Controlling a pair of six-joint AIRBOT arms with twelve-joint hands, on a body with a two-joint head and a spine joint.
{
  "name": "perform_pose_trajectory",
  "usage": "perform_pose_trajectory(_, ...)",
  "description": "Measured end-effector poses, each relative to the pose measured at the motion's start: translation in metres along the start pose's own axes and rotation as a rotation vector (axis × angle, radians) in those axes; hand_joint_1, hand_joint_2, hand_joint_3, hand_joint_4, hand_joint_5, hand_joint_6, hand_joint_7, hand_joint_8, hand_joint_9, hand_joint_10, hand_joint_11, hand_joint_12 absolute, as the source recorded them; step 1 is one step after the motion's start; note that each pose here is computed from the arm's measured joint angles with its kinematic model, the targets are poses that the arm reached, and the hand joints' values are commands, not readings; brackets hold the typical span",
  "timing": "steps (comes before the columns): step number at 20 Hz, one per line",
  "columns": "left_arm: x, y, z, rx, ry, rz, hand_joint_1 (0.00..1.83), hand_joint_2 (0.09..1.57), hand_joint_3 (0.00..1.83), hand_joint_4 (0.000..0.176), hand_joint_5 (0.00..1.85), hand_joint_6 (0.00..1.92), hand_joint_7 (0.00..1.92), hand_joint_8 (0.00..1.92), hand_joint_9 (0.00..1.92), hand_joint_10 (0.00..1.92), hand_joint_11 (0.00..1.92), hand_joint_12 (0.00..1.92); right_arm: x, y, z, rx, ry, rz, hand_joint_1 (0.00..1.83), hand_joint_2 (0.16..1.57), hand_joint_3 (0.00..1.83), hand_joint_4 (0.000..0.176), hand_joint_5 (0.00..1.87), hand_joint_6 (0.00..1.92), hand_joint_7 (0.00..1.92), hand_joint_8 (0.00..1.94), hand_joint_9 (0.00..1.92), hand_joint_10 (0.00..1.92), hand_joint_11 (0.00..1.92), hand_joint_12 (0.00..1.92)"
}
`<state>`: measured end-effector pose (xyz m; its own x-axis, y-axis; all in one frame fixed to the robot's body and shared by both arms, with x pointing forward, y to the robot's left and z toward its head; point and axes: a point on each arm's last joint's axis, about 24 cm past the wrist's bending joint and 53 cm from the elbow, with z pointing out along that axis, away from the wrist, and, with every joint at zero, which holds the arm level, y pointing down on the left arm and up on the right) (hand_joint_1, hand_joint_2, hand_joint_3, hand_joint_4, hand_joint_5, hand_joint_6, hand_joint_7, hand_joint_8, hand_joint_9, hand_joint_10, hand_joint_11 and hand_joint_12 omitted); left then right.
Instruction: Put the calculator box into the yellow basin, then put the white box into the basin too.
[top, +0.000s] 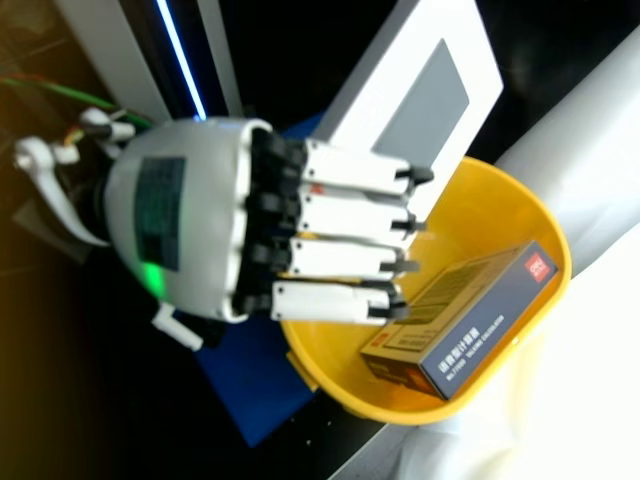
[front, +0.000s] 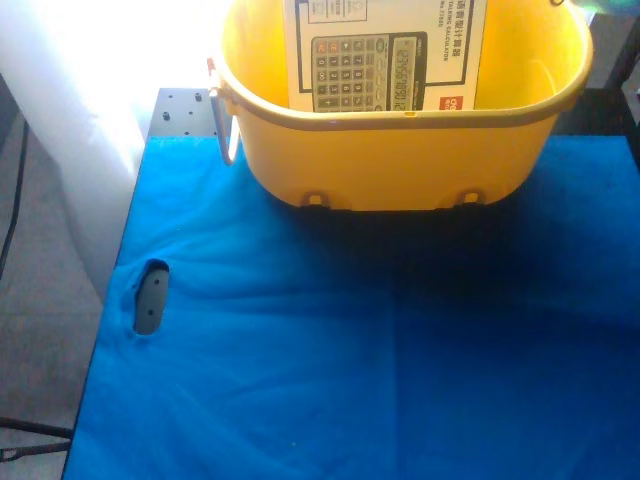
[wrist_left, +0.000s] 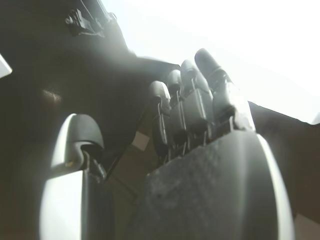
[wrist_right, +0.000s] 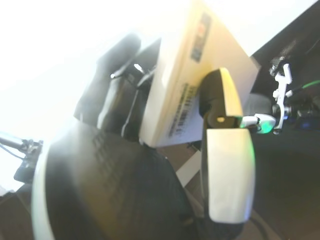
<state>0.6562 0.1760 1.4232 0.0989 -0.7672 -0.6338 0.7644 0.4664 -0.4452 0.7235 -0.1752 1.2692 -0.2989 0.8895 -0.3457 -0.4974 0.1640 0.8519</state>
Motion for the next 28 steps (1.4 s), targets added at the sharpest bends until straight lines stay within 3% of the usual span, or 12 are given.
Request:
perform_pose_trajectory(3,0.000,0.000,0.000,0.001,-0.002,-0.001,0.68,1.14,0.00,0.000,0.43,0.00,0.39,0.00,0.36,0.01,0.00,1.02,0.015,-0.014,0.003,0.045,0.030,0.014,1.22,1.13,0.00,0.000,0.87,1.15,1.03,0.95,0.93,0.97,0.61,1.57)
perform_pose_trajectory(4,0.000,0.000,0.000,0.002,-0.002,-0.001,0.69,1.12,0.00,0.000,0.44,0.00,0.39,0.00,0.36,0.01,0.00,1.02,0.016,-0.015,0.003,0.048,0.032,0.015,1.24,1.16,0.00,0.000,0.89,0.92,0.92,1.34,0.88,1.49,0.67,1.85)
perform_pose_trajectory(6,0.000,0.000,-0.001,0.001,-0.003,-0.002,0.70,1.15,0.00,0.000,0.45,0.01,0.41,0.01,0.38,0.01,0.00,1.05,0.014,-0.013,0.003,0.043,0.028,0.013,1.13,1.08,0.00,0.000,0.69,0.62,0.64,1.51,0.63,1.88,0.88,1.92)
perform_pose_trajectory(7,0.001,0.001,-0.002,0.000,-0.002,-0.002,0.71,1.14,0.00,0.000,0.47,0.01,0.41,0.01,0.38,0.01,0.00,1.04,0.014,-0.013,0.003,0.041,0.027,0.013,1.07,1.04,0.00,0.000,0.58,0.46,0.34,1.01,0.24,1.41,0.28,1.92)
perform_pose_trajectory(8,0.002,0.002,-0.002,-0.005,0.005,-0.001,0.71,1.14,0.00,0.000,0.47,0.01,0.42,0.01,0.38,0.01,0.00,1.04,0.014,-0.013,0.002,0.042,0.027,0.013,1.00,0.98,0.00,0.000,0.46,0.30,0.18,0.40,0.08,0.67,0.05,1.50)
perform_pose_trajectory(10,0.002,0.002,-0.002,-0.003,0.006,0.000,0.71,1.13,0.00,0.000,0.49,0.02,0.43,0.01,0.39,0.01,0.00,1.04,0.012,-0.011,0.003,0.037,0.024,0.013,0.89,0.87,0.00,0.000,0.29,0.07,0.03,0.03,0.00,0.06,0.00,0.67)
perform_pose_trajectory(12,0.003,0.002,-0.002,-0.005,0.006,-0.002,0.76,1.12,0.00,0.000,0.52,0.02,0.45,0.01,0.40,0.01,0.00,1.05,0.010,-0.008,0.004,0.029,0.019,0.013,0.83,0.83,0.00,0.003,0.24,0.02,0.00,0.00,0.00,0.00,0.00,0.06)
perform_pose_trajectory(14,0.003,0.002,-0.003,-0.003,0.003,-0.003,0.77,1.12,0.00,0.000,0.55,0.02,0.44,0.00,0.39,0.01,0.00,1.01,0.009,-0.007,0.004,0.024,0.017,0.013,0.83,0.83,0.00,0.000,0.25,0.02,0.01,0.01,0.00,0.00,0.00,0.00)
perform_pose_trajectory(15,0.003,0.002,-0.003,-0.004,0.003,-0.004,0.77,1.12,0.00,0.000,0.55,0.02,0.44,0.00,0.39,0.01,0.00,1.01,0.009,-0.007,0.004,0.024,0.017,0.013,0.83,0.83,0.00,0.000,0.25,0.02,0.01,0.01,0.00,0.00,0.00,0.00)
perform_pose_trajectory(19,0.005,0.004,-0.005,-0.007,0.009,-0.020,0.80,1.11,0.00,0.000,0.55,0.01,0.43,0.00,0.39,0.00,0.00,1.03,0.014,-0.004,0.003,0.016,0.022,0.024,0.81,0.89,0.01,0.000,0.40,0.04,0.22,0.03,0.18,0.07,0.00,1.10)
perform_pose_trajectory(20,0.008,0.006,-0.007,-0.013,0.017,-0.025,0.81,1.10,0.00,0.000,0.53,0.00,0.43,0.00,0.39,0.00,0.00,1.05,0.020,0.003,-0.002,-0.012,0.023,0.060,0.78,0.92,0.01,0.000,0.56,0.05,0.32,0.02,0.06,0.39,0.00,1.40)
perform_pose_trajectory(28,0.009,0.017,-0.021,-0.042,0.027,-0.038,0.79,1.10,0.00,0.000,0.58,0.01,0.48,0.01,0.44,0.02,0.00,1.10,0.006,0.027,-0.061,-0.113,0.015,0.117,0.73,1.06,0.02,0.000,0.63,0.04,0.53,0.03,0.33,0.34,0.00,1.27)
